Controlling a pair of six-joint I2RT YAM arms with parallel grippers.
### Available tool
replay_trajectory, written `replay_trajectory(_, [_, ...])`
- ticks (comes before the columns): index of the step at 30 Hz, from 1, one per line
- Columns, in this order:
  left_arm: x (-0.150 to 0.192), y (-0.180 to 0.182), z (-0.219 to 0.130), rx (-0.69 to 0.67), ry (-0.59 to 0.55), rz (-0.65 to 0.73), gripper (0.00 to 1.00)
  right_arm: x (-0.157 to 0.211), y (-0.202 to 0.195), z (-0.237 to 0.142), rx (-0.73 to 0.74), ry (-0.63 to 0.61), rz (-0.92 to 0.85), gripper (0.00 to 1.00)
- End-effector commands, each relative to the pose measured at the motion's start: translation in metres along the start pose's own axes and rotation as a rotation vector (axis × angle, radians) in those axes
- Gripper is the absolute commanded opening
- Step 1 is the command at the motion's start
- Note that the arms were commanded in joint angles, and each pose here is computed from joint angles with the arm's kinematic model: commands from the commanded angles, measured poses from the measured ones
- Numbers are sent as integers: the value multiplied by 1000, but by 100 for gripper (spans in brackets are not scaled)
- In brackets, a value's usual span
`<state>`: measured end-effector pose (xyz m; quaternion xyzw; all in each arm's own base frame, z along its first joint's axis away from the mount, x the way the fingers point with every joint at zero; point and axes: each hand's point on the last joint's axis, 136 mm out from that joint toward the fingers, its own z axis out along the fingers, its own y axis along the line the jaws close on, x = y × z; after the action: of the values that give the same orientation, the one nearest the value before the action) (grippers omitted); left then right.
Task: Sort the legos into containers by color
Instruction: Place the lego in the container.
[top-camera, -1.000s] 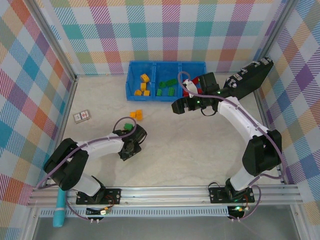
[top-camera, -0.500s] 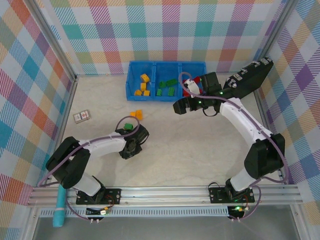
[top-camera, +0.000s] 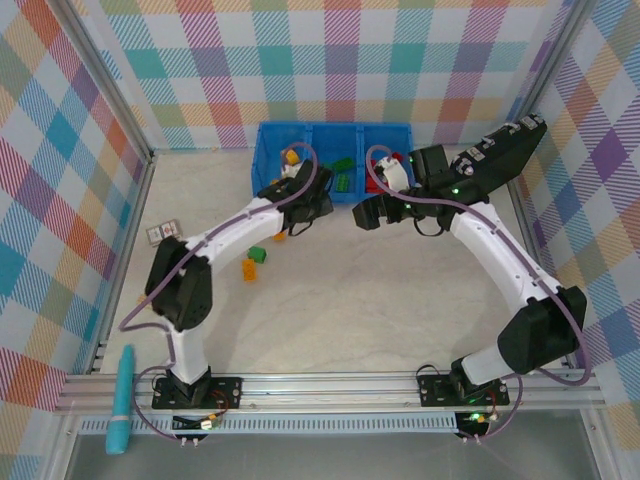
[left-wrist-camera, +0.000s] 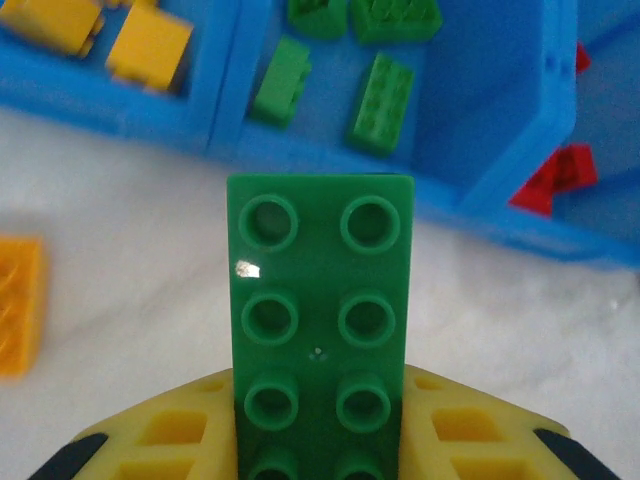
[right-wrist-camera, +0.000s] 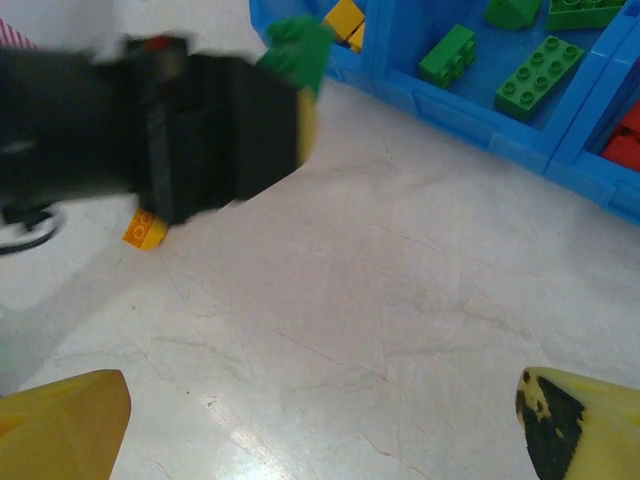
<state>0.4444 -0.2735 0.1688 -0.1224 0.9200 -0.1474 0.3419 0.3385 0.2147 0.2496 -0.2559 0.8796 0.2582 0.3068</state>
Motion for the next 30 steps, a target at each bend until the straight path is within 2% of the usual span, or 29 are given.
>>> replay_trajectory(1, [-26,-12,36,36,-53,43,22,-2,10,-13,-10,-6,-28,99])
replay_trajectory(7, [-54,-17,87,42,-121,71,21,-10,23,-33,-31,-44,-13,99])
replay_trajectory(11, [-85,-35,99,96,-207,56,22,-13,34,-44,-51,-58,5,99])
replay_trajectory(16, [-104,-49,115,123,-249,56,23,-10,36,-47,-45,-46,19,99])
replay_trajectory(18, [-105,-50,124,123,-253,57,29,-11,34,-47,-38,-45,20,99])
replay_trajectory(21, [-107,-47,136,118,-261,59,44,-13,34,-48,-30,-48,20,99])
replay_trajectory(26, [-111,-43,141,121,-269,52,52,-18,32,-49,-15,-53,13,99])
replay_trajectory(30, [-124,-44,129,145,-280,51,59,-20,31,-48,-11,-50,13,99])
